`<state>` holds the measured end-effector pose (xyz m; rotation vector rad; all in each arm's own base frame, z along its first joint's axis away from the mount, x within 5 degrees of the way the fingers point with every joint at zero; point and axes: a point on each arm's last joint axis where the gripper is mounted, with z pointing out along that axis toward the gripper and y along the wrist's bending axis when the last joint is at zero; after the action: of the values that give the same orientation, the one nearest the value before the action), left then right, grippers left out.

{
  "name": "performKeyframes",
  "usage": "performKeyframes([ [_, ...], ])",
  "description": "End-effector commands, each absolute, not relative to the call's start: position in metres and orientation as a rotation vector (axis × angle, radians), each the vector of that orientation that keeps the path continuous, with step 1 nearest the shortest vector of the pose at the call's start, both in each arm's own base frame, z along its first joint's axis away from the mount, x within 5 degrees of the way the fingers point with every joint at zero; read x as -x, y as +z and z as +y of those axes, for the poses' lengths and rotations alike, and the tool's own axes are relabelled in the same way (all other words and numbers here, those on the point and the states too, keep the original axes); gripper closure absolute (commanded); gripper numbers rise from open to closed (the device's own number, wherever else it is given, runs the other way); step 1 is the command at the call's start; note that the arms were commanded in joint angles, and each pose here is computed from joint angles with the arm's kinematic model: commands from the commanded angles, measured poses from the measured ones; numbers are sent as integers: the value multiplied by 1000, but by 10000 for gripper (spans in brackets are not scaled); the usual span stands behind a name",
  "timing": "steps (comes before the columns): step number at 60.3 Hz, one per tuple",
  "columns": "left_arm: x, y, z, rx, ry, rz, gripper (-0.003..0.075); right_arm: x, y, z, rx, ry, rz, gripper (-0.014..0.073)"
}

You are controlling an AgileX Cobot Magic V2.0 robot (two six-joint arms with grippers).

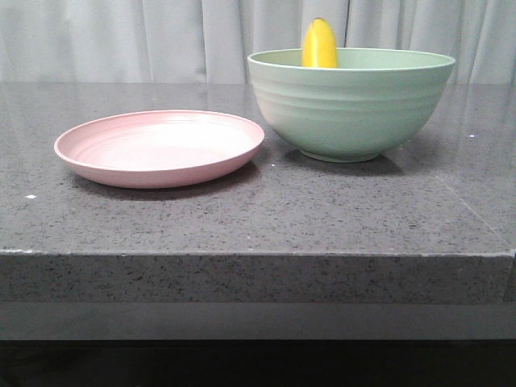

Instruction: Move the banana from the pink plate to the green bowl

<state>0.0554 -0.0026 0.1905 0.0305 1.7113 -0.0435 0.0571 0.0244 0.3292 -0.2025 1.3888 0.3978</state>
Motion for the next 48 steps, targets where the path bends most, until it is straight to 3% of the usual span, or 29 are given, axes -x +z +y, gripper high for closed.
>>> performKeyframes([
  [1, -55, 198, -2, -24, -47, 1609, 741, -56, 343, 20, 166, 368, 1310, 663],
  [32, -55, 198, -2, -24, -47, 1609, 741, -56, 344, 20, 163, 367, 1306, 663],
  [48, -55, 198, -2, -24, -47, 1609, 741, -65, 310, 12, 49, 253, 1364, 663],
])
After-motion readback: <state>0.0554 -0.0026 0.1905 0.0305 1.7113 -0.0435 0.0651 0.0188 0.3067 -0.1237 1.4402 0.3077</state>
